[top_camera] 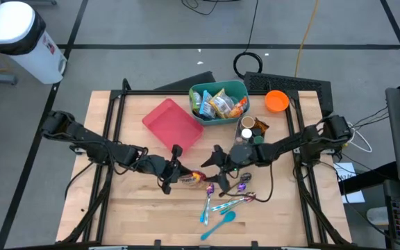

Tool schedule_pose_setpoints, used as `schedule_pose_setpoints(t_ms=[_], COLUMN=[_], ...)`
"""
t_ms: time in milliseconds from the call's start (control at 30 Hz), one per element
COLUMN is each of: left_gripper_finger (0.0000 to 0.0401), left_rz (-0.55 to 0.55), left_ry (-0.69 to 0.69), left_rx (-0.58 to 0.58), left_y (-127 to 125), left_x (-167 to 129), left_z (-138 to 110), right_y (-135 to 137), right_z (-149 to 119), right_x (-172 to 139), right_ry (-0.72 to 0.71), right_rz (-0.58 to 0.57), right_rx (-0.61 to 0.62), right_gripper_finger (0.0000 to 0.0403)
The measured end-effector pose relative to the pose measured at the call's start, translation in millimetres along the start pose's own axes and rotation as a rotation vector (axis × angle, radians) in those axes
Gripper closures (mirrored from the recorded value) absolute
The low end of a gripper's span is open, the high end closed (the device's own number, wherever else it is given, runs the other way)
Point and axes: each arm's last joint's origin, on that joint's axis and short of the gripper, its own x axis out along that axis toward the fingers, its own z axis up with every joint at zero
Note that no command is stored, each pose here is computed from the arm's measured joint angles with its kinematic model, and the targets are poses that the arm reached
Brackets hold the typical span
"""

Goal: Pick & Place Food Item
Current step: Put the red noodle pack into the green bin

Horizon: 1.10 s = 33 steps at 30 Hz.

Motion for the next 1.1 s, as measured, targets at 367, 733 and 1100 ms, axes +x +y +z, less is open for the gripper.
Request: schedule_pose_setpoints(t_ms=[367, 733, 1100], left_gripper_finger=[0.0398, 0.0390, 0.0349], left_rz=[-0.001, 0.008, 0.267], left_ry=[0.004, -0.015, -0.013], left_rx=[0.001, -0.037, -0.134], left_y=[0, 1, 9], left_x=[0, 0, -7], left_z=[0, 1, 10], right_y=[0, 0, 5], right_z=[4, 2, 17], right_x=[3, 3, -15], right_ry=[-0.014, 0.003, -0.002], right_rz=[-0.001, -0.001, -0.003], right_rx=[-0.001, -0.028, -0.059], right_gripper_finger=[0.0221, 0.0393, 0.0400])
